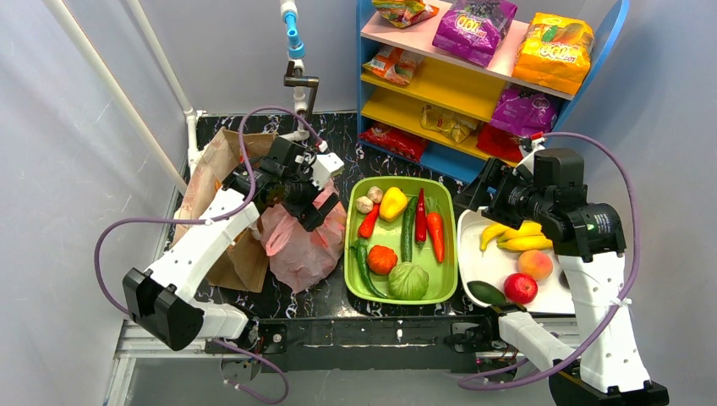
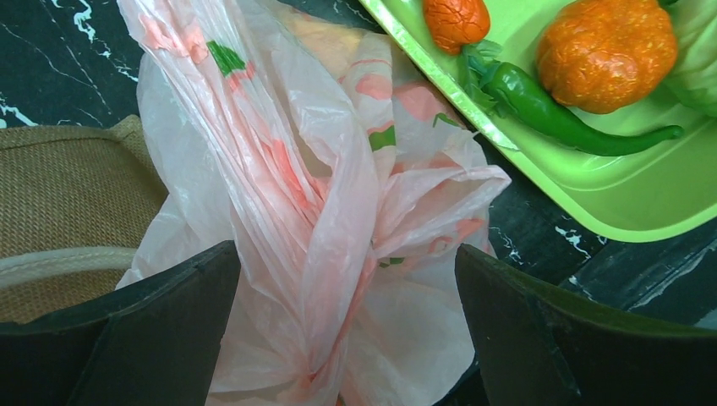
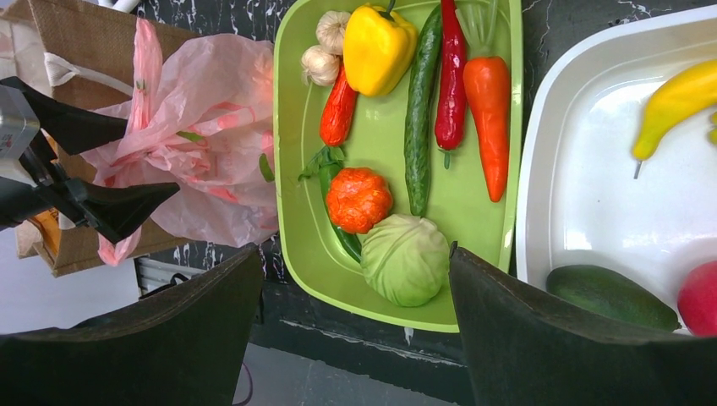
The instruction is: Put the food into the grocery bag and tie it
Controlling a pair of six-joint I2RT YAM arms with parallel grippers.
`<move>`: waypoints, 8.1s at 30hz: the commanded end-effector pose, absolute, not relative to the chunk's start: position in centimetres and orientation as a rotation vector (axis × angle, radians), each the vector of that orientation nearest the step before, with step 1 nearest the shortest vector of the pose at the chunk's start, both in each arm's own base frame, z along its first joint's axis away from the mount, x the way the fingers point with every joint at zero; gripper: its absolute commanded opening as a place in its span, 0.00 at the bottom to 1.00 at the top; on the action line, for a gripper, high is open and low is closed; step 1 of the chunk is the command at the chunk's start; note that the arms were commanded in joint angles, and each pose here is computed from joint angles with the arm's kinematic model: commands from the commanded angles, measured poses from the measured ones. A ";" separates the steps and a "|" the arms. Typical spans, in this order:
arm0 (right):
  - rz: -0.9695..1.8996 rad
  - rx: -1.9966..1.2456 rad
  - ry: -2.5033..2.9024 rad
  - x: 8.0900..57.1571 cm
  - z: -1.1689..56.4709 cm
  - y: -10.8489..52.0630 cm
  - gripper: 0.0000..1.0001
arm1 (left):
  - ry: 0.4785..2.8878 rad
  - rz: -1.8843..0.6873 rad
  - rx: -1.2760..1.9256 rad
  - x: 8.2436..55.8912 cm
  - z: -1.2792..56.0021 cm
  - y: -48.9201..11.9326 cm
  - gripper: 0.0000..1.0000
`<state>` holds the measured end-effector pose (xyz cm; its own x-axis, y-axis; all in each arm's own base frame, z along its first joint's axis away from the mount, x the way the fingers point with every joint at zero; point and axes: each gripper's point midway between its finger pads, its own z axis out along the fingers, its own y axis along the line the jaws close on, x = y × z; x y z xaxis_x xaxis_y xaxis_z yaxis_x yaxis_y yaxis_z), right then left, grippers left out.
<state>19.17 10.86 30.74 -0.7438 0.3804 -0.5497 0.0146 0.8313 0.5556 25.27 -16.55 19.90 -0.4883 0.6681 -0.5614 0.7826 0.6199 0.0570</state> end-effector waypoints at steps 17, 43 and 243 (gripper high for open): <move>0.692 0.260 2.283 19.6 31.7 10.7 0.88 | 2.340 -0.185 1.143 25.0 19.6 -15.6 0.09; 0.749 0.295 2.294 19.9 31.1 11.4 0.87 | 1.534 -0.029 0.410 24.9 53.2 -8.8 0.00; 1.181 -0.131 2.543 26.4 31.1 31.9 0.73 | 2.325 0.034 -0.450 22.9 29.5 -1.5 0.53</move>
